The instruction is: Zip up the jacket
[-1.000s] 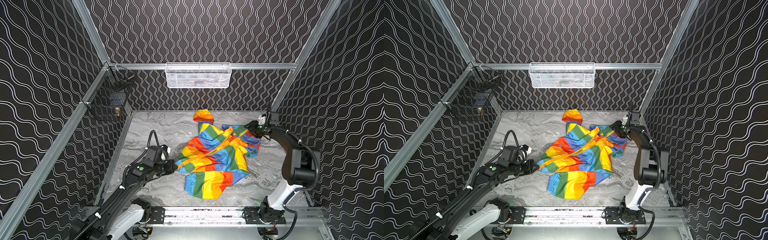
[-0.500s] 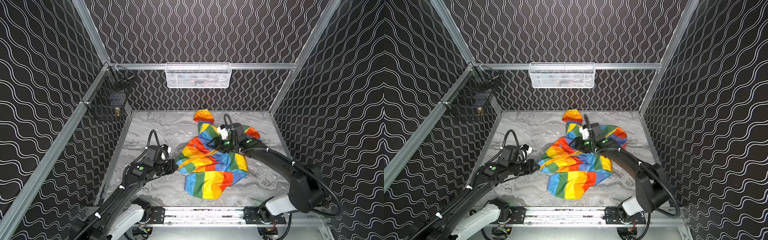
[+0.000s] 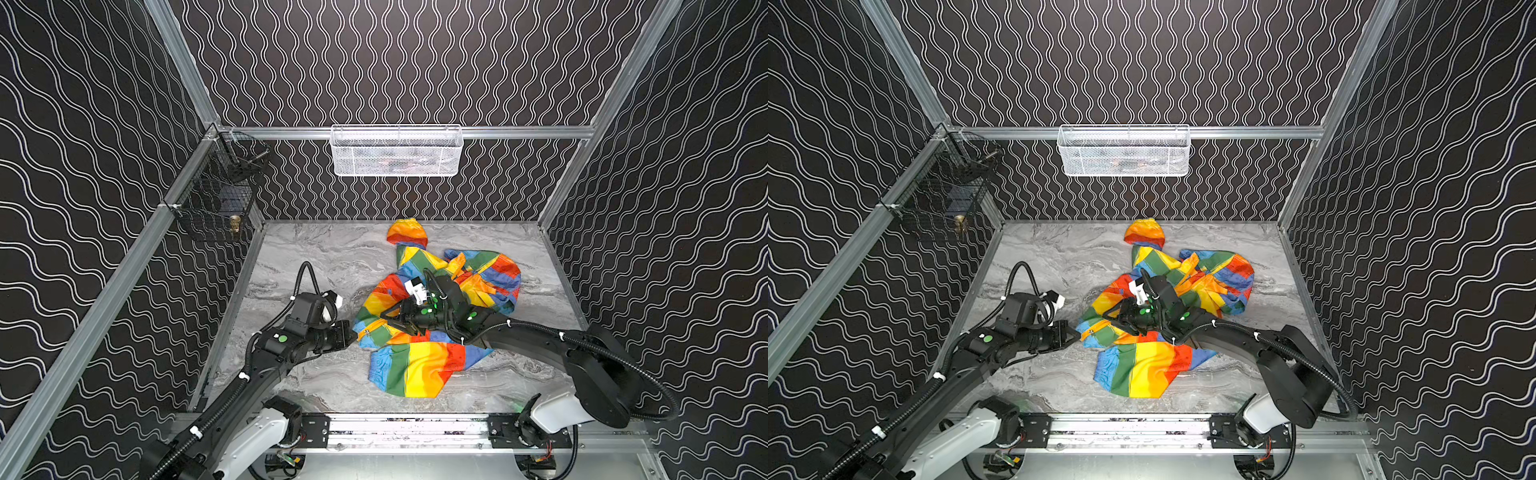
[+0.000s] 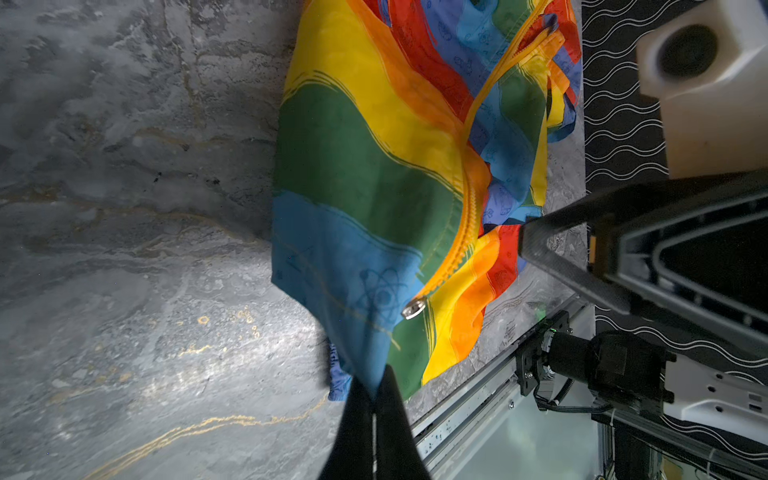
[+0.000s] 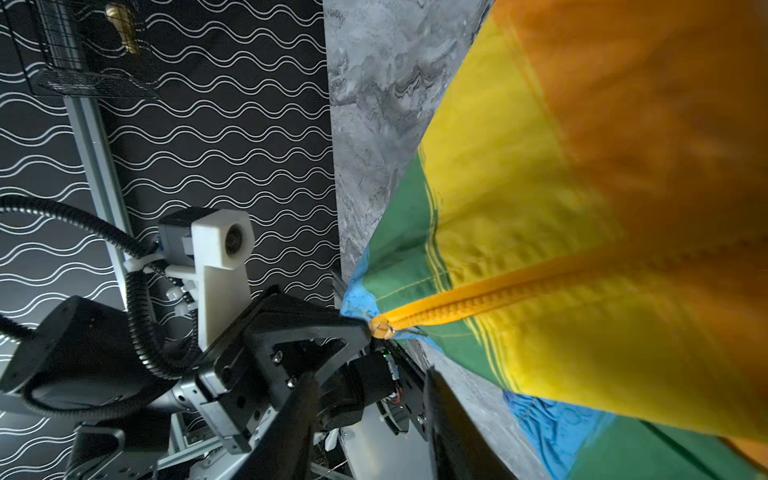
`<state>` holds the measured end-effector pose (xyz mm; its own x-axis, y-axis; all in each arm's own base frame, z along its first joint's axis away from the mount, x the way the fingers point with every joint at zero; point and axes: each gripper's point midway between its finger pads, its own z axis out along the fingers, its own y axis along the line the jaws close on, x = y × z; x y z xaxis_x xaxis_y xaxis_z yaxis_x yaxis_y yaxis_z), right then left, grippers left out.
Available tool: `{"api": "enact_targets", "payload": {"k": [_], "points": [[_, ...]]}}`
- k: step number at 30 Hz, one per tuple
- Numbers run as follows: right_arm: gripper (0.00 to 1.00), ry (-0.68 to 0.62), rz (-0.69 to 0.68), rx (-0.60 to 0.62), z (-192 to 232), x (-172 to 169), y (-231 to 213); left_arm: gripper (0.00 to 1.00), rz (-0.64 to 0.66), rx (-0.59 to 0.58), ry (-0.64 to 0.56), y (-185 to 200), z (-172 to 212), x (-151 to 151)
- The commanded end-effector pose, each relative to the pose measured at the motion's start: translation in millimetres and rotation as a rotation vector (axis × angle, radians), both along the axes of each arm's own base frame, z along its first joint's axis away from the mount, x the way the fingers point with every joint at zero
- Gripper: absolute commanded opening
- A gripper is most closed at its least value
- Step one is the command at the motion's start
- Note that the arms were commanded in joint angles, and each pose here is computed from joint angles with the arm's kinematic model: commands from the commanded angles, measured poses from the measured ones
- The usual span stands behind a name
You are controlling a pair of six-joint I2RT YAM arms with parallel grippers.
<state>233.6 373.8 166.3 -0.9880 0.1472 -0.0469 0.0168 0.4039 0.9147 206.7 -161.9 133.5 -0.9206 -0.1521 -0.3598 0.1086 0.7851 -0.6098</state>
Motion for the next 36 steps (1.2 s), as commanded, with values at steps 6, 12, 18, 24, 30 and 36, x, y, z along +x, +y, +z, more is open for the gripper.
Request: {"api": "enact_targets", "payload": {"k": [6,12,18,24,30,36], "points": [[0.41,0.021,-0.028,0.084,5,7,20,0.0,-0.006,-0.025,-0.014,-3,5,0],[0.42,0.051,-0.029,0.085,-5,3,22,0.0,-0.009,-0.029,-0.017,-4,6,1],[0.46,0.07,-0.034,0.087,-10,-1,20,0.0,-0.006,-0.027,-0.021,-3,7,2],[0.47,0.073,-0.039,0.095,-10,-2,20,0.0,-0.002,-0.028,-0.016,-3,7,2],[0.43,0.077,-0.042,0.105,-13,4,27,0.0,-0.006,-0.029,-0.018,-3,8,1],[0.33,0.078,-0.052,0.12,-13,12,34,0.0,-0.01,-0.037,-0.02,-4,9,-1]]}}
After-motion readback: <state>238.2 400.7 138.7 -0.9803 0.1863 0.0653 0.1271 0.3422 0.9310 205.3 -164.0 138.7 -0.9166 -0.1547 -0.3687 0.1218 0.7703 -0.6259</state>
